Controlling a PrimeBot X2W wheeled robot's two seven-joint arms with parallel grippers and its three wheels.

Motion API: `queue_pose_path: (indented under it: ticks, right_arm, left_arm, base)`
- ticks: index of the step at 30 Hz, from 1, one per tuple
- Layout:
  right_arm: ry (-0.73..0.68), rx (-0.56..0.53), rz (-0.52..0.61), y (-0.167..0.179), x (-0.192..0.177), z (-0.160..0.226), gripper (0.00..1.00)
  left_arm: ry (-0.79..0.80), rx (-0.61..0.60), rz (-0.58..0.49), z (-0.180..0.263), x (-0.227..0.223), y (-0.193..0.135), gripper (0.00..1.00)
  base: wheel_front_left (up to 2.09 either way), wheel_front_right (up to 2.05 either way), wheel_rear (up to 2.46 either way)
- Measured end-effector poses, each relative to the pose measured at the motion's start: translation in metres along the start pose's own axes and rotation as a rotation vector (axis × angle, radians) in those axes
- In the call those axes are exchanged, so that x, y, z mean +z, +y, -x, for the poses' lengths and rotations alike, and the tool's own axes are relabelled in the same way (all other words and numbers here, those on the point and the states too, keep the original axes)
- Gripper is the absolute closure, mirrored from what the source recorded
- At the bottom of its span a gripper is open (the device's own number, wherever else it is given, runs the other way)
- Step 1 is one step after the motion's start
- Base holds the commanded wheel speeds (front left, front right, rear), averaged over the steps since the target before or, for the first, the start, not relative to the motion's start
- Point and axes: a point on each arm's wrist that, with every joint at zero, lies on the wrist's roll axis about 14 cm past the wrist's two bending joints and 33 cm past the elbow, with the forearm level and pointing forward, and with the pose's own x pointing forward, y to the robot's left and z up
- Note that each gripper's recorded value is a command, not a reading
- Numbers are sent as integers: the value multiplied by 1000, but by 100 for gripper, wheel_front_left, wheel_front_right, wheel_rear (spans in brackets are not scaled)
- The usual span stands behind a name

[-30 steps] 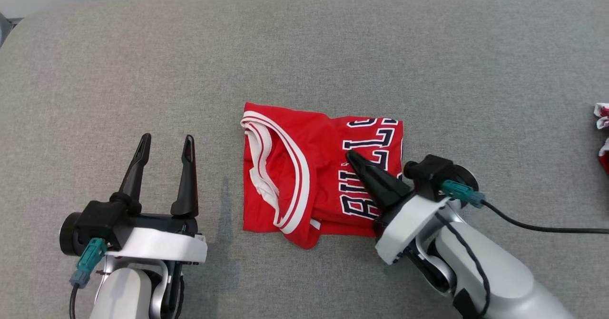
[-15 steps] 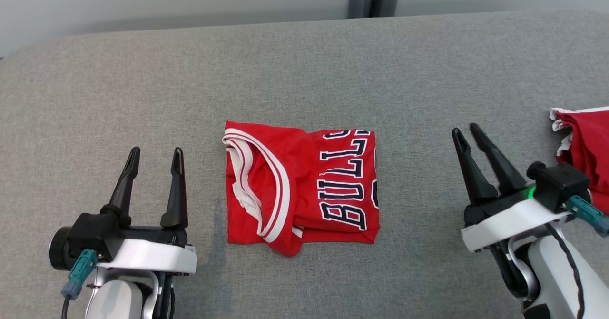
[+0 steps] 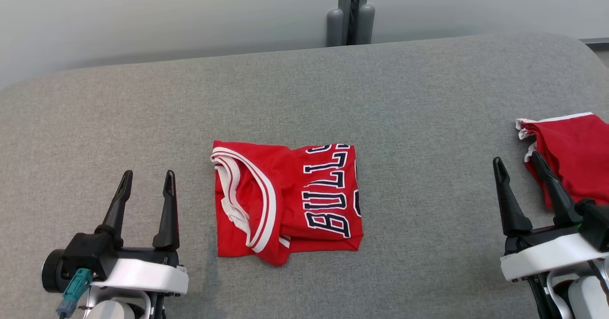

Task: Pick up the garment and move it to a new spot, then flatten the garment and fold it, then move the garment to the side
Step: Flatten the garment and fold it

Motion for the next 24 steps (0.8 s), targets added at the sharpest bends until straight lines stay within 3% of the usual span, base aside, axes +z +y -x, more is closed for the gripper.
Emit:
queue_pose_path:
  ticks: [14,18,24]
  right_arm:
    - [12,7,13,8,3,5,0]
    - [61,116,6,43,-10,3,0]
    - [171,377,-35,128,-39,15,0]
  left_arm:
    - [2,-9,-4,0,0,-3,0]
    - [9,-7,-3,0,-2,-2,0]
    - [12,0,-2,-2,-3,0,0]
  base:
    - [0,0,0]
    - [0,0,0]
    - [0,0,0]
